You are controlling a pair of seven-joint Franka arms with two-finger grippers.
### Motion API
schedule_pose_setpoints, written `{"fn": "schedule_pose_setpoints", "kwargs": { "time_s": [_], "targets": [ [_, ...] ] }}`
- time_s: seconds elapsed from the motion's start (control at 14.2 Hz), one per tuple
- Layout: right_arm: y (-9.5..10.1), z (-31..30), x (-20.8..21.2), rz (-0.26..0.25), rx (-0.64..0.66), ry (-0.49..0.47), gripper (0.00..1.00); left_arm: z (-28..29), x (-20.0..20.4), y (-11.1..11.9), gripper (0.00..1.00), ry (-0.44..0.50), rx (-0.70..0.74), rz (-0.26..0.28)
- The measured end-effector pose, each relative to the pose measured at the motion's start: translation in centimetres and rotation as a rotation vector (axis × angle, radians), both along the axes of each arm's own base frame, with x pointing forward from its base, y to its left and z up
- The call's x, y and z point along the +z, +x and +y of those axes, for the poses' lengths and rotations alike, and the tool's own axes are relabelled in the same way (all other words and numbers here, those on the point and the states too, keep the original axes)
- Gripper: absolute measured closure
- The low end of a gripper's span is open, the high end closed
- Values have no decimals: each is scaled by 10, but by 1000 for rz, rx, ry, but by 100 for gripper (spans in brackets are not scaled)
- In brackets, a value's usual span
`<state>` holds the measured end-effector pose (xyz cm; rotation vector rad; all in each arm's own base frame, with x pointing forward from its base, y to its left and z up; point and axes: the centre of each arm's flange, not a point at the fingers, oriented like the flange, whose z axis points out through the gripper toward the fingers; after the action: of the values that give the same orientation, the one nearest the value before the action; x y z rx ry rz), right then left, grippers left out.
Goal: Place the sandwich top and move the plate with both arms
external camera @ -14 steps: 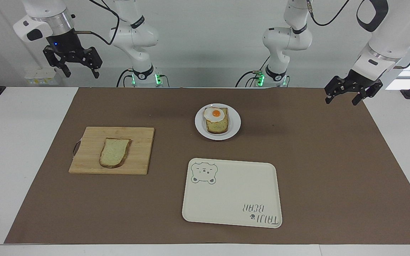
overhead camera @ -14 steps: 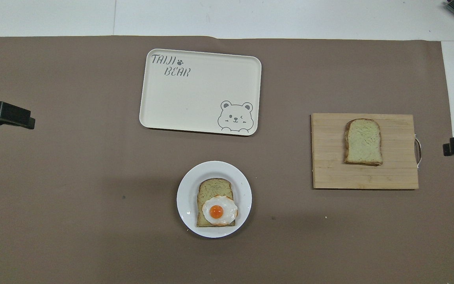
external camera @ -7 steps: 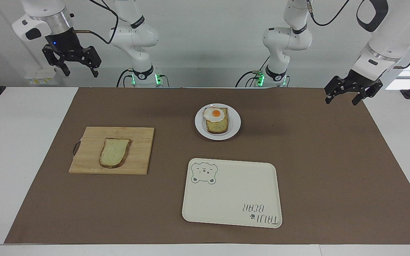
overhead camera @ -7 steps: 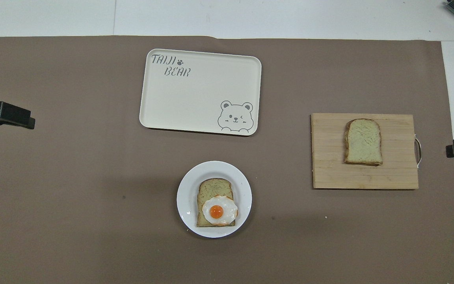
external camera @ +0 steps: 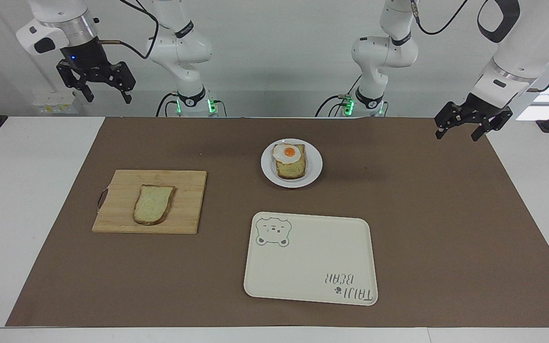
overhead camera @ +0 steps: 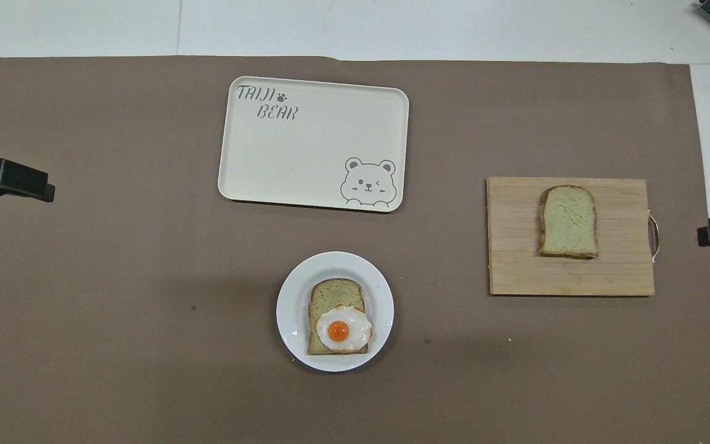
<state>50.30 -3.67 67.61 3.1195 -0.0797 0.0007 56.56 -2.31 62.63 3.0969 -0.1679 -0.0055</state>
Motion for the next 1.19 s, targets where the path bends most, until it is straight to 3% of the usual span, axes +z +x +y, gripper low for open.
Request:
{"fn": "schedule_pose_setpoints", "kwargs": {
  "time_s": [1.19],
  "targets": [
    [5, 2, -9, -15, 5, -1, 0, 0, 0, 0, 0, 0, 0, 0]
  ]
}}
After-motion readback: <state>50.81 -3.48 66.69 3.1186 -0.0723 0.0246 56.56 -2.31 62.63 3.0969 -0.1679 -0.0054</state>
